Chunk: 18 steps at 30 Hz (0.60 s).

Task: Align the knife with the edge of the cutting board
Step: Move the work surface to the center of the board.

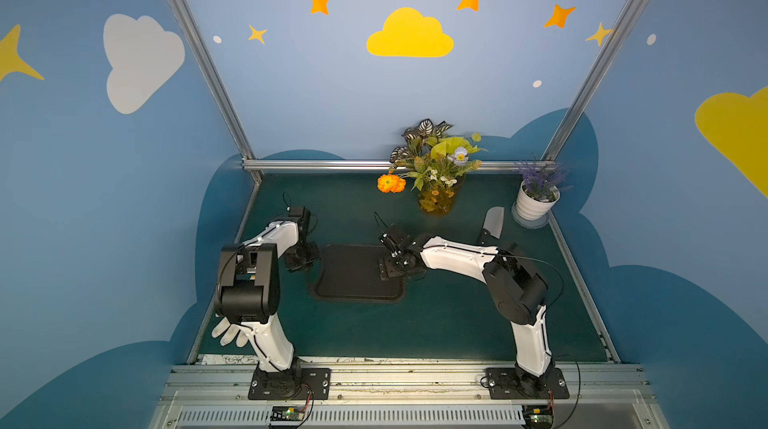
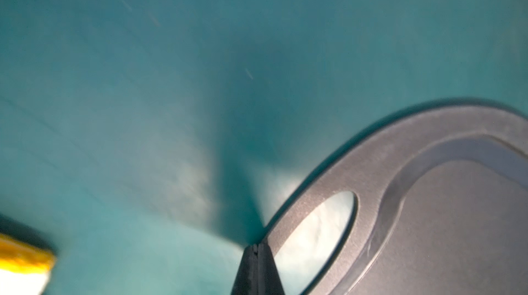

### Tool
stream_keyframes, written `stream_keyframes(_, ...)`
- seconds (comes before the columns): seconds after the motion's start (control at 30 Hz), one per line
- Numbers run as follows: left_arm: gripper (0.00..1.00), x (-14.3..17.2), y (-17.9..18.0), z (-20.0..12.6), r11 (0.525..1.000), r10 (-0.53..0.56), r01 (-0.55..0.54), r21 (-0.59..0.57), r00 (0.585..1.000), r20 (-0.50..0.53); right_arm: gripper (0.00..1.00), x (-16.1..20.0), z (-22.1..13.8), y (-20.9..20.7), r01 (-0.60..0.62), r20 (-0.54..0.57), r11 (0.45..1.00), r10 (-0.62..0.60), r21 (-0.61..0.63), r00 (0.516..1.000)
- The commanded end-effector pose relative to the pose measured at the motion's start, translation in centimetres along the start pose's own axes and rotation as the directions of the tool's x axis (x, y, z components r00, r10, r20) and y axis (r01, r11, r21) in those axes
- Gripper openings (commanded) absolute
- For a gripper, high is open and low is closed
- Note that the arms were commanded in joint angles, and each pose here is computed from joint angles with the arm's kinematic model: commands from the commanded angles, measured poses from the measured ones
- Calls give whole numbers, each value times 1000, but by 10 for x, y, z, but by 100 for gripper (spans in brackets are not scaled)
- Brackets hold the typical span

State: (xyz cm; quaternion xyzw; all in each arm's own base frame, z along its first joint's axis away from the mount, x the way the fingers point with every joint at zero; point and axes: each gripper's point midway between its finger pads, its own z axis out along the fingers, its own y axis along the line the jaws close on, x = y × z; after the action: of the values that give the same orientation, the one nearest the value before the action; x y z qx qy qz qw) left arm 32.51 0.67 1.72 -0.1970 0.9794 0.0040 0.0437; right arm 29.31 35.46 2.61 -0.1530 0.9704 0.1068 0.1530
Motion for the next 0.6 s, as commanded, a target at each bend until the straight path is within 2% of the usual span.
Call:
stream_keyframes(0.0, 3, 54, -20, 13, 998, 12, -3, 60, 987, -163, 91, 22, 6, -24, -22, -64, 999, 24, 33, 998)
stream_keyframes(0.23, 3, 82, -50, 14, 995, 64, -52, 91, 988, -142, 90, 27, 1, -49, -41, -55, 998, 43, 44, 998)
stream_keyframes(0.57, 3, 90, -102, 5, 980, 150, -138, 142, 985, -81, 90, 30, -1, -84, -113, -52, 992, 116, 58, 992)
